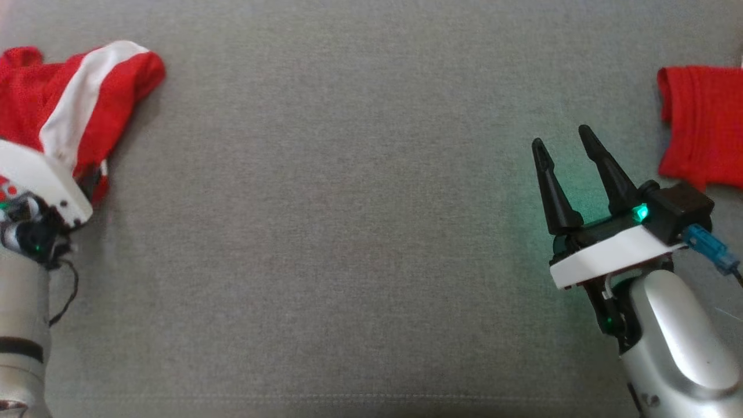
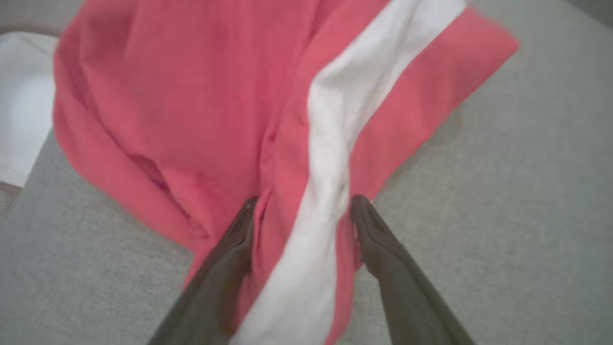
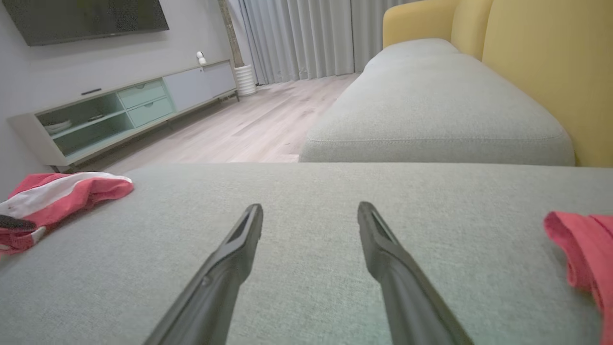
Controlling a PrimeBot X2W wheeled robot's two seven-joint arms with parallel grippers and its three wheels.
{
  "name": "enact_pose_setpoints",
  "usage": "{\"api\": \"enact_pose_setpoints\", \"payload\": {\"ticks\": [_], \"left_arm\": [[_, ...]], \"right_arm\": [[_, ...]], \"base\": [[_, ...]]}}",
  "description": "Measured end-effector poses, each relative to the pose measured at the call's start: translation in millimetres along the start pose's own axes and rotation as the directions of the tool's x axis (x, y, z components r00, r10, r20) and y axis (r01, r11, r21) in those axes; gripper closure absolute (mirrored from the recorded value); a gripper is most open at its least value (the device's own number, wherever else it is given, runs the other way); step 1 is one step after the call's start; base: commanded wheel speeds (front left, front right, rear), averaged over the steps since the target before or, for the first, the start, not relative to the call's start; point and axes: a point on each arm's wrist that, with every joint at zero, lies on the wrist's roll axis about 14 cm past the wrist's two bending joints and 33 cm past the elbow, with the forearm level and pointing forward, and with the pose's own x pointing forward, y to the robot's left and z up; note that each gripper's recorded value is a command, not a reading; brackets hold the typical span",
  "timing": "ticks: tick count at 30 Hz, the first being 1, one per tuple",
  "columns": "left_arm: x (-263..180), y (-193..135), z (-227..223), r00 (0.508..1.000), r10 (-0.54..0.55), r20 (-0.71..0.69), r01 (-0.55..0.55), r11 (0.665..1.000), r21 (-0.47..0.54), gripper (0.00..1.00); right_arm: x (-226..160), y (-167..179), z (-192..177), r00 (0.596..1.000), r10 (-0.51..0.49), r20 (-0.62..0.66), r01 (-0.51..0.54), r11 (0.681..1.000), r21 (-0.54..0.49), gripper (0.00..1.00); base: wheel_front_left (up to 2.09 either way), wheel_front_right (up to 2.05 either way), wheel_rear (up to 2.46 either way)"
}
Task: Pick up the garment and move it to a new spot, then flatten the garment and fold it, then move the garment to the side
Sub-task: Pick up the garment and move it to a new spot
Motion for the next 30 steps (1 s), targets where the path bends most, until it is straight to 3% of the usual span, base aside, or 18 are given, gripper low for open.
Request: {"api": "enact_pose_setpoints", "payload": {"ticks": [4,5,7,11,14,19,26,27,30], "left_arm": [[10.2,1.1,-20.2,0.996,0.022,-0.091,-0.019,0.999,0.033,0.01],[10.0,1.4,-18.0,0.996,0.024,-0.090,-0.021,0.999,0.032,0.47],[8.6,1.1,-11.8,0.997,0.024,-0.071,-0.022,0.999,0.036,1.00],[1.6,3.1,-5.7,0.999,0.025,-0.030,-0.022,0.997,0.075,1.00],[-8.6,1.9,9.5,0.999,0.023,0.030,-0.028,0.986,0.162,1.00],[-41.5,-31.5,66.3,0.979,-0.061,0.193,-0.007,0.944,0.331,1.00],[-114.0,-117.6,117.1,0.880,-0.318,0.354,0.087,0.839,0.537,1.00],[-138.8,-147.0,124.4,0.832,-0.407,0.377,0.126,0.801,0.586,1.00],[-173.1,-191.5,129.8,0.748,-0.537,0.390,0.193,0.738,0.646,1.00]], "right_arm": [[-3.6,-9.6,-8.3,1.000,-0.021,-0.019,0.021,1.000,-0.003,0.00],[-4.0,-10.3,-9.1,1.000,-0.022,-0.021,0.022,1.000,-0.005,0.00],[-4.1,-9.7,-9.1,1.000,-0.021,-0.023,0.021,1.000,-0.006,0.00],[-5.0,-5.2,-5.6,1.000,-0.012,-0.012,0.012,1.000,-0.007,0.00],[-7.1,1.0,1.4,1.000,-0.005,0.007,0.005,1.000,-0.003,0.00],[-16.6,9.3,20.9,0.998,-0.005,0.055,0.005,1.000,-0.006,0.00],[-49.4,16.9,34.6,0.995,-0.040,0.096,0.040,0.999,0.002,0.00],[-57.4,16.3,40.9,0.992,-0.050,0.114,0.051,0.999,-0.004,0.00],[-68.9,11.4,49.3,0.987,-0.075,0.139,0.077,0.997,-0.008,0.00]], "base": [[0.00,0.00,0.00],[0.00,0.00,0.00],[0.00,0.00,0.00],[0.00,0.00,0.00],[0.00,0.00,0.00],[0.00,0.00,0.00],[0.00,0.00,0.00],[0.00,0.00,0.00],[0.00,0.00,0.00]]}}
